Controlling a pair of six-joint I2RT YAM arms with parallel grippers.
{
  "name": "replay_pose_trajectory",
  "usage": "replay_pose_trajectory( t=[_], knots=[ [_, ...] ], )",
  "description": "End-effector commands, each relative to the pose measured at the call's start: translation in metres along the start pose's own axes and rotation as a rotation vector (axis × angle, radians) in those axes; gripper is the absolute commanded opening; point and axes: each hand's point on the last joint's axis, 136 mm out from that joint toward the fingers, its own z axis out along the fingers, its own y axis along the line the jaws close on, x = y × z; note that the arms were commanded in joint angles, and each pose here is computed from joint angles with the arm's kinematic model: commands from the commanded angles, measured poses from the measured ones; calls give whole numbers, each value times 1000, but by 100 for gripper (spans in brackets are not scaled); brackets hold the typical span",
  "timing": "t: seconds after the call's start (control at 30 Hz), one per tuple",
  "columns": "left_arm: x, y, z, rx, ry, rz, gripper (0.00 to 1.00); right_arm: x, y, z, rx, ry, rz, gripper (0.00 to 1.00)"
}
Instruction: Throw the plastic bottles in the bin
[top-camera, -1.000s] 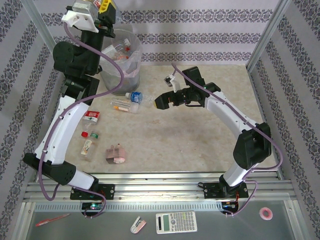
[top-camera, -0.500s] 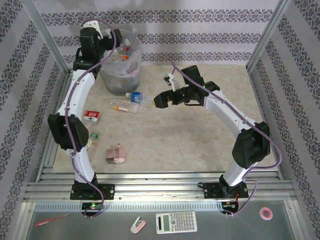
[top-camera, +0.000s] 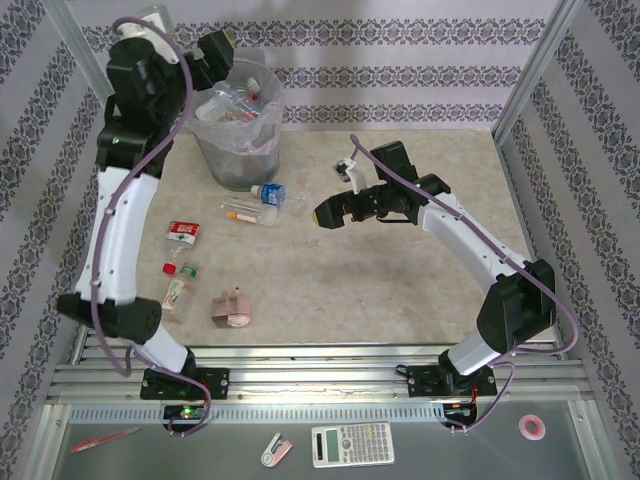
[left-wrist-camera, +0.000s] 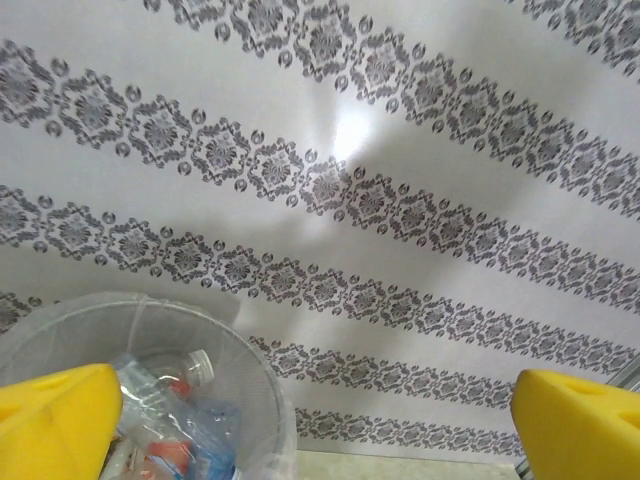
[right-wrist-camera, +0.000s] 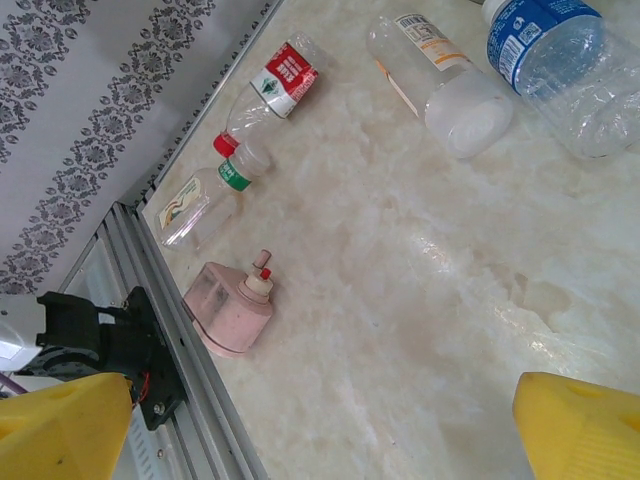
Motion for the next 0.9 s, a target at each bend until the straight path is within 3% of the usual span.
replay_pose_trajectory(
  t=[0.0,0.3,0.5,0.87],
  knots=[
    [41,23,2,-88,105,-24,100,5,14,-5,-38,6,-40,98],
    [86,44,-29,-202,207,-99,100,19,16,-7,-43,15,-43,98],
    [128,55,-34,-271,337,-179,100,23,17,-9,-43,17,-43,98],
    [177,72,-44,-369,460,-313,100,28,16,-13,-41,17,-47,98]
  ],
)
